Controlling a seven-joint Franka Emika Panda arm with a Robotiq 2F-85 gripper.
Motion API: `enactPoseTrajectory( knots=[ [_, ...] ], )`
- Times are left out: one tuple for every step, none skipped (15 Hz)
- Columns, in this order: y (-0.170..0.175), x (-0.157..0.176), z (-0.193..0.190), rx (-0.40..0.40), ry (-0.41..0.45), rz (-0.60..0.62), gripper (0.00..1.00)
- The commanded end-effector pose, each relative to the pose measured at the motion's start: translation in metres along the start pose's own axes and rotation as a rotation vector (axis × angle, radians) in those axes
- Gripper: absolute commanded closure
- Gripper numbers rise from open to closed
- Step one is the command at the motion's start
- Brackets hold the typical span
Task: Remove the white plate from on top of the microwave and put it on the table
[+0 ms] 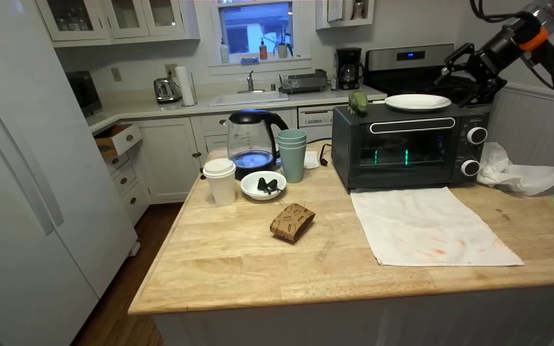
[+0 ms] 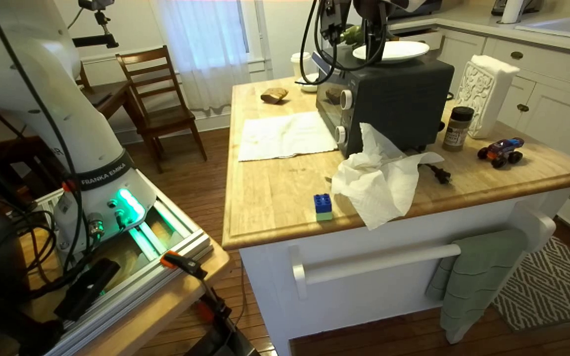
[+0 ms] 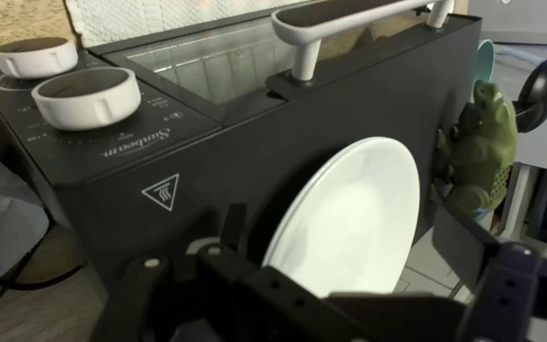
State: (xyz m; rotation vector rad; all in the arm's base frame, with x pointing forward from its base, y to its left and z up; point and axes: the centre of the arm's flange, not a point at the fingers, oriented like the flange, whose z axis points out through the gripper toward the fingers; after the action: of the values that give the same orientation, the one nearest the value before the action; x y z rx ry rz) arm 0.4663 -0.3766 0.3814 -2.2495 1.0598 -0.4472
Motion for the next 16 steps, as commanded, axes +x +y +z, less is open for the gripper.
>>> enactPoseTrajectory(
  knots=[
    [0.005,0.023,0.01,0.025,0.043,0.046,0.0],
    [0.008,0.026,0.012,0.025,0.044,0.056,0.0],
    [0.011,0.03,0.014,0.029,0.048,0.071,0.0],
    [0.013,0.034,0.015,0.031,0.053,0.085,0.0],
    [0.015,0.038,0.016,0.033,0.058,0.097,0.0],
    [0.016,0.042,0.017,0.034,0.061,0.107,0.0],
    [0.016,0.045,0.018,0.037,0.066,0.118,0.0],
    [0.017,0.047,0.019,0.043,0.069,0.128,0.0],
    [0.016,0.049,0.02,0.048,0.069,0.138,0.0],
    [0.016,0.05,0.022,0.05,0.068,0.148,0.0],
    [0.016,0.052,0.025,0.049,0.069,0.155,0.0],
    [0.015,0.054,0.027,0.046,0.073,0.157,0.03],
    [0.016,0.055,0.029,0.044,0.071,0.162,0.14],
    [0.016,0.057,0.031,0.042,0.071,0.167,0.19],
    [0.015,0.058,0.032,0.04,0.07,0.17,0.28],
    [0.015,0.06,0.031,0.039,0.074,0.172,0.36]
  ],
)
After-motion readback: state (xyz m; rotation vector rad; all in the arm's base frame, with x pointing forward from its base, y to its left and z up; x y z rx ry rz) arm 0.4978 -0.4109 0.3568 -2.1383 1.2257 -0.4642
